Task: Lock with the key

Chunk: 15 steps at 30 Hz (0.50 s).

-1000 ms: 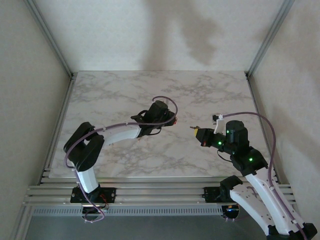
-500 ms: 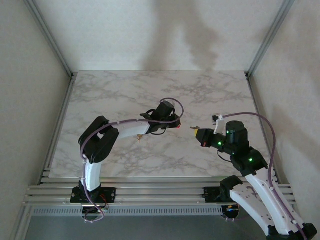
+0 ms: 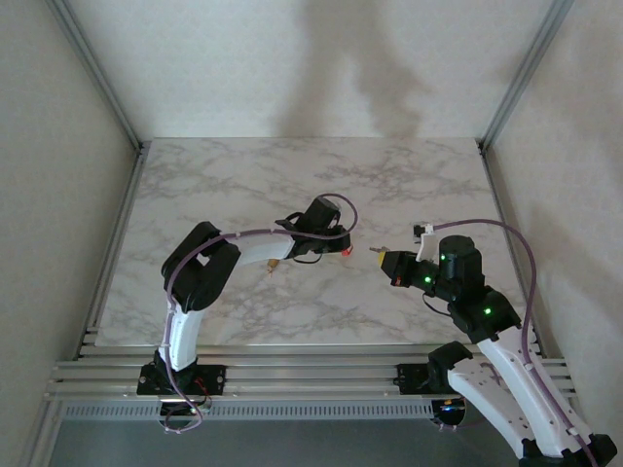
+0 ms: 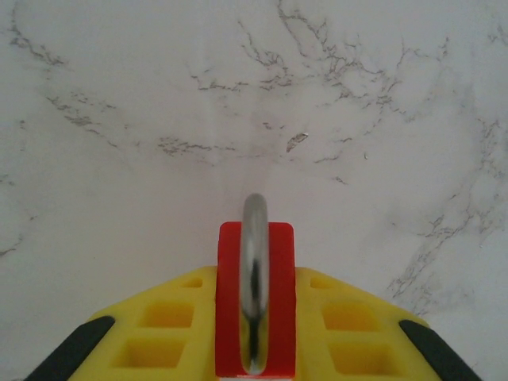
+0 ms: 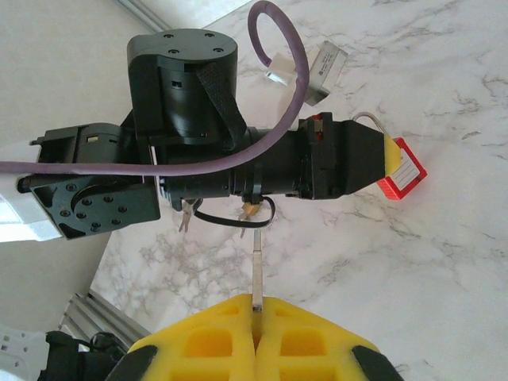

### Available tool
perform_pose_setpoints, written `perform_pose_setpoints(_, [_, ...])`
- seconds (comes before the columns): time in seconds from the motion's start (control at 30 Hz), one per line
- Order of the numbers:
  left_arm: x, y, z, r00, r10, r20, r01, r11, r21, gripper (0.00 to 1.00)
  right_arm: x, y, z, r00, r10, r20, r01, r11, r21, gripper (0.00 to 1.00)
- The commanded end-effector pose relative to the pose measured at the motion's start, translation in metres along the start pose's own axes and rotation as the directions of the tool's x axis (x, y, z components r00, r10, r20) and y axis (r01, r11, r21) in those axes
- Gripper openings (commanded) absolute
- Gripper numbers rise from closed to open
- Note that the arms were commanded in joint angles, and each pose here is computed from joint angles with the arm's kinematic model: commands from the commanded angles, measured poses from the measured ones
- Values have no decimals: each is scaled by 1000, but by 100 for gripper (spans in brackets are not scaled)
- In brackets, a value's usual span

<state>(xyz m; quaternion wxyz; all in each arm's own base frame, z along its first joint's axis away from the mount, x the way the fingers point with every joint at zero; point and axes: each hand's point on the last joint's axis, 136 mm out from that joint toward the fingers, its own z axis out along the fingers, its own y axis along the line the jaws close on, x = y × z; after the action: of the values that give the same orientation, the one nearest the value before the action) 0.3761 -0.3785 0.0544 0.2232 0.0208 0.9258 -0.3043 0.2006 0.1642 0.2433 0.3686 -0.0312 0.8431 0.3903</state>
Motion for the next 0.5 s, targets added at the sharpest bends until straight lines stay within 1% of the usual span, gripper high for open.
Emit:
perform_pose_setpoints(0.0, [-7, 1, 5, 1000, 6, -9, -6, 1000, 21, 0, -2, 0, 2, 1000, 2, 15, -1, 1000, -13, 0])
perform_pose_setpoints(0.1, [-7, 5, 7, 1000, -6, -19, 6, 1000, 23, 0, -2, 0, 2, 1000, 3, 12, -3, 1000, -12, 0])
perform_pose_setpoints(0.23, [-6, 7, 8, 1000, -8, -26, 8, 1000, 28, 12, -1, 0, 3, 1000, 4, 9, -4, 1000, -12, 0])
perform_pose_setpoints(0.47, [-8, 9, 8, 1000, 4, -22, -4, 1000, 18, 29, -1, 0, 4, 1000, 6, 5, -6, 1000, -14, 0])
